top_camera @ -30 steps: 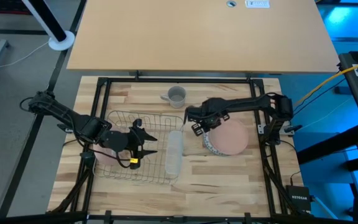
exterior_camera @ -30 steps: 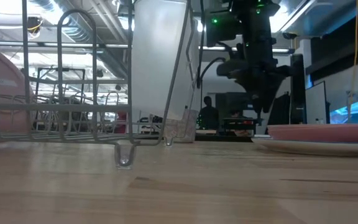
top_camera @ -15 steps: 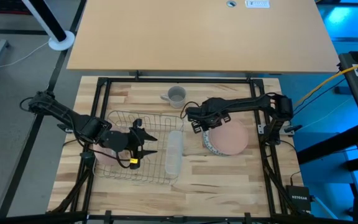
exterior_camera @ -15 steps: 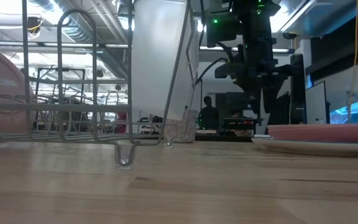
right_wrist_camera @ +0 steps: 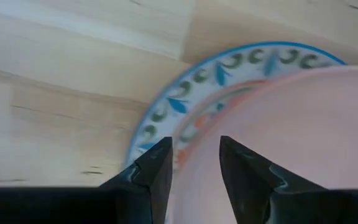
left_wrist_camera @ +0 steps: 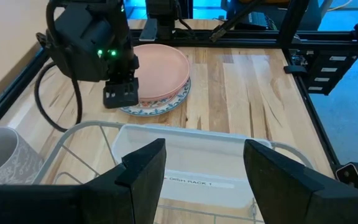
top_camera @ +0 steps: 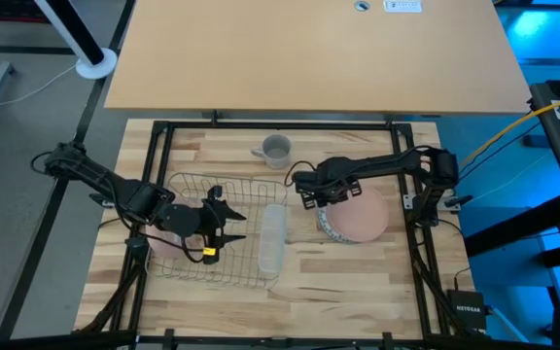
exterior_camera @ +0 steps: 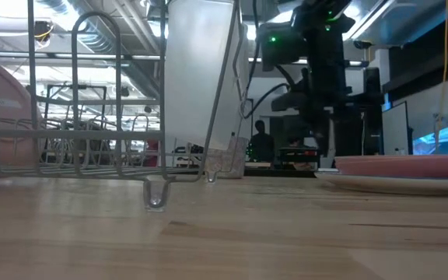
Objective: Sort dishes
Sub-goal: Put the pink plate in the dish rack
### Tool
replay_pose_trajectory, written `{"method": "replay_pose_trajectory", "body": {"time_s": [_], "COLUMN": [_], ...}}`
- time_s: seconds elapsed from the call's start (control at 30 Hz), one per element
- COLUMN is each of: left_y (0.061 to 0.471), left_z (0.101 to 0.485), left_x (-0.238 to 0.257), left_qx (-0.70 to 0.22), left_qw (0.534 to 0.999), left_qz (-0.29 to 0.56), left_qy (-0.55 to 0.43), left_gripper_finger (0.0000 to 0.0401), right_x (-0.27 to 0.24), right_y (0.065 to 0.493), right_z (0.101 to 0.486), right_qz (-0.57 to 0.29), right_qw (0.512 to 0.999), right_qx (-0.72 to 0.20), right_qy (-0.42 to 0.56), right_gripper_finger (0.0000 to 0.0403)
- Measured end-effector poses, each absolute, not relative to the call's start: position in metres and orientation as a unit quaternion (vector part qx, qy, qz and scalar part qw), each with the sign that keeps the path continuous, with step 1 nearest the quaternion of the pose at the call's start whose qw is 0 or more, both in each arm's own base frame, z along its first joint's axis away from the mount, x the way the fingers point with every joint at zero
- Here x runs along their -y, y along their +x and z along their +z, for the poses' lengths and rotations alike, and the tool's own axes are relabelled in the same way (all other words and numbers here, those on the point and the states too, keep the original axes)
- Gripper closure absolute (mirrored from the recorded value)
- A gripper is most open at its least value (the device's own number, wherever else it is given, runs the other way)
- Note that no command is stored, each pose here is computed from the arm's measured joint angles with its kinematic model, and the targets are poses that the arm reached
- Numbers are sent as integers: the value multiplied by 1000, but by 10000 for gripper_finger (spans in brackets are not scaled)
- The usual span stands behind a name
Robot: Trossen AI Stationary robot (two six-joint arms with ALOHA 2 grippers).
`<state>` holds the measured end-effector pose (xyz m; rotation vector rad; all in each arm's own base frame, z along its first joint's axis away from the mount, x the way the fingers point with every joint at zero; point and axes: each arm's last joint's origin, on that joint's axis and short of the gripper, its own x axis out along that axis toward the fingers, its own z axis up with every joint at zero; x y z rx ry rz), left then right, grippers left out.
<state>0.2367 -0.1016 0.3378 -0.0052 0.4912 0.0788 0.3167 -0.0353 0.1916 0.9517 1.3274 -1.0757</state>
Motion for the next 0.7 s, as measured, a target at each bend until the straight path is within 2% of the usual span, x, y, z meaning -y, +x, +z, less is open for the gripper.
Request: {"method": "replay_pose_trajectory", "body": {"time_s": [0.13, 0.37, 0.5, 0.7], "left_y": [237, 237, 237, 237], "left_z": [338, 338, 338, 338], "left_x": [102, 102, 102, 102], "left_qx": [-243, -243, -243, -243], "left_qw": [969, 969, 969, 969], "left_qz": [39, 39, 39, 38], "left_qy": [-3, -3, -3, 0], "left_gripper_finger": [193, 193, 193, 193], "right_x": [36, 35, 35, 35], "right_y": [320, 319, 315, 316], "right_z": [192, 192, 192, 192], "right_qz": [-454, -461, -480, -478], "right_qw": [567, 559, 538, 541], "right_qx": [-549, -549, -553, -548], "right_qy": [415, 417, 419, 423], "right_gripper_finger": [265, 265, 265, 265]}}
